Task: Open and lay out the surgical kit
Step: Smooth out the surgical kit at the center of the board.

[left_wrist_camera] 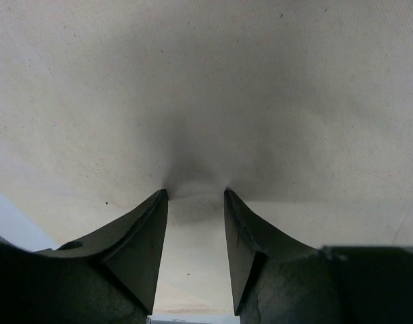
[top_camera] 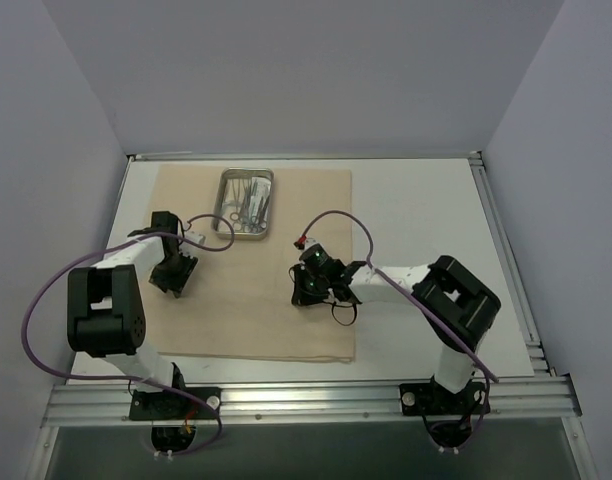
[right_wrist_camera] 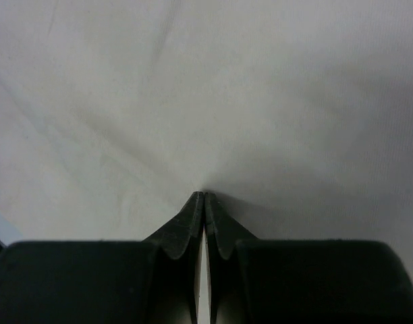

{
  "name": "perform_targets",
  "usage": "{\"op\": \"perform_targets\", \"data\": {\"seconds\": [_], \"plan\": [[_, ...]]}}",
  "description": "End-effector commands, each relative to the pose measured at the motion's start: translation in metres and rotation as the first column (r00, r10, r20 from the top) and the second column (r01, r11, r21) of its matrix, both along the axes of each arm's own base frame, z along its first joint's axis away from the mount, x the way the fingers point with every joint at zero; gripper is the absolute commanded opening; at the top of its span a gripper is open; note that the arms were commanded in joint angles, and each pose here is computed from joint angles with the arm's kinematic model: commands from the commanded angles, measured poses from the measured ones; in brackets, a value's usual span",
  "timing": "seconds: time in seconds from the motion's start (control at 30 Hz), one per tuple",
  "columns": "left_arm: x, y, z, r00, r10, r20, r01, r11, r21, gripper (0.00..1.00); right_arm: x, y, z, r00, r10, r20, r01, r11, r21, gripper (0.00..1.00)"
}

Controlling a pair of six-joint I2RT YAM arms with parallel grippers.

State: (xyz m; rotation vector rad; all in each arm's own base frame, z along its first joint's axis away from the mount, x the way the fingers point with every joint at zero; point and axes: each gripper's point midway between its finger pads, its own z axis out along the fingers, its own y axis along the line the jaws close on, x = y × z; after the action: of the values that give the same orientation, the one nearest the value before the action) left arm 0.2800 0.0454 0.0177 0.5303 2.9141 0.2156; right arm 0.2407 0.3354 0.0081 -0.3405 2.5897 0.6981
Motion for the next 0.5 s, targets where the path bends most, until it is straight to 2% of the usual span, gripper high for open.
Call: {"op": "perform_targets", "data": {"seconds": [0.0,0.03,0.2,0.3,0.47], "plan": [[-0.035,0.021,-0.008,0.993,-0.026,-0.112,0.037,0.994,0.102,0.48,-0.061,-0.062,-0.039,0.985,-0.023,-0.172,-0.008,0.985,-0.174,0.00],[-0.038,0.024,-0.009,0.993,-0.028,-0.119,0.041,0.993,0.113,0.48,-0.071,-0.078,-0.045,0.979,-0.052,-0.199,0.011,0.979,-0.202,0.00],[-0.046,0.041,-0.006,0.993,-0.010,-0.117,0.026,0.991,0.133,0.48,-0.068,-0.117,-0.031,0.968,-0.163,-0.190,0.120,0.968,-0.221,0.00],[-0.041,0.044,0.007,0.997,0.003,-0.073,0.004,0.995,0.102,0.50,-0.059,-0.146,-0.025,0.954,-0.240,-0.177,0.194,0.950,-0.245,0.00],[-0.043,0.043,0.027,1.000,0.000,-0.031,0.001,1.000,0.018,0.56,-0.042,-0.160,-0.007,0.954,-0.272,-0.124,0.232,0.936,-0.265,0.00]]}}
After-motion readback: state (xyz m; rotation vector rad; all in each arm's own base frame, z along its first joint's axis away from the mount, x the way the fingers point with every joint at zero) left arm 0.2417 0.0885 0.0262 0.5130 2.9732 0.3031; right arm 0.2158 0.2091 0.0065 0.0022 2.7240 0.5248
